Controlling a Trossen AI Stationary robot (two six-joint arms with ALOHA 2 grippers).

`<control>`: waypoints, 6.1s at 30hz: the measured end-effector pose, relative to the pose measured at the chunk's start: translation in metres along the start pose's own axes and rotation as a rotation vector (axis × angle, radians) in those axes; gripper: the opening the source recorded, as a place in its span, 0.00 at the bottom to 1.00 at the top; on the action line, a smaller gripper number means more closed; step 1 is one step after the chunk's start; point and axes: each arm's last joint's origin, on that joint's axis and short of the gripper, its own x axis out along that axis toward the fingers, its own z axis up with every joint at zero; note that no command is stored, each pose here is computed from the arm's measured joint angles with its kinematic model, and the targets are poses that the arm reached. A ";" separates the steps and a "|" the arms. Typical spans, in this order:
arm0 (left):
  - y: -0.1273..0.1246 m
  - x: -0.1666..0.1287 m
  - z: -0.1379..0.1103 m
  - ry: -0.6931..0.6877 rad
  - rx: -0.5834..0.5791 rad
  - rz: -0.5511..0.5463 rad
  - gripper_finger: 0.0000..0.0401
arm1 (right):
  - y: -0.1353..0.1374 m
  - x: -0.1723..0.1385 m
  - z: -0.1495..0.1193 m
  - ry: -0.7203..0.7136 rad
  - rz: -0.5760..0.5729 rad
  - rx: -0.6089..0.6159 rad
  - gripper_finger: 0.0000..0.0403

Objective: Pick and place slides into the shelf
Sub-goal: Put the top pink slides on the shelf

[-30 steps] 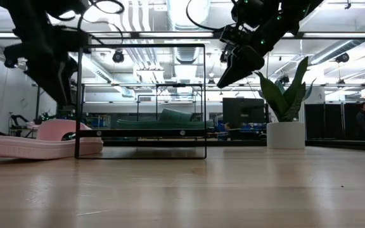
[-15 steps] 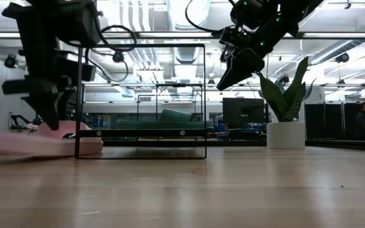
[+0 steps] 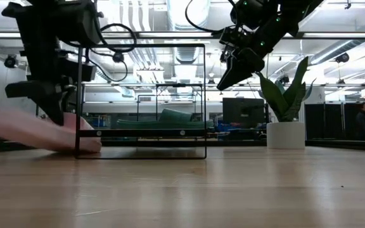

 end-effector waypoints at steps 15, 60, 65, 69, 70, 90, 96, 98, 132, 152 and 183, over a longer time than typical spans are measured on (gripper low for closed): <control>0.039 -0.065 -0.029 0.122 -0.227 0.157 0.00 | -0.003 0.000 0.008 -0.084 -0.035 -0.032 0.51; 0.067 -0.165 0.085 -0.539 -0.246 0.363 0.00 | 0.077 -0.015 0.110 -0.652 -0.174 -1.086 0.51; 0.067 -0.169 0.092 -0.599 -0.236 0.367 0.00 | 0.079 -0.008 0.115 -0.623 -0.279 -1.105 0.51; 0.068 -0.169 0.094 -0.613 -0.250 0.366 0.00 | 0.078 -0.011 0.121 -0.633 -0.298 -1.100 0.51; 0.068 -0.168 0.095 -0.613 -0.249 0.366 0.00 | 0.078 -0.012 0.122 -0.628 -0.306 -1.097 0.51; 0.063 -0.170 0.120 -0.727 -0.188 0.388 0.00 | 0.075 -0.012 0.122 -0.580 -0.339 -1.080 0.50; 0.062 -0.172 0.122 -0.757 -0.150 0.346 0.00 | 0.075 -0.012 0.122 -0.564 -0.353 -1.056 0.39; 0.062 -0.173 0.123 -0.768 -0.144 0.343 0.00 | 0.075 -0.012 0.122 -0.547 -0.364 -1.046 0.31; 0.083 -0.207 0.009 -1.398 0.477 0.174 0.41 | 0.030 -0.064 0.110 -1.495 0.195 -0.952 0.14; 0.049 -0.137 0.030 -1.612 0.586 0.614 0.42 | 0.037 -0.069 0.117 -1.653 0.265 -0.912 0.14; 0.050 -0.149 0.057 -1.559 0.561 0.700 0.05 | 0.037 -0.064 0.120 -1.605 0.231 -0.795 0.30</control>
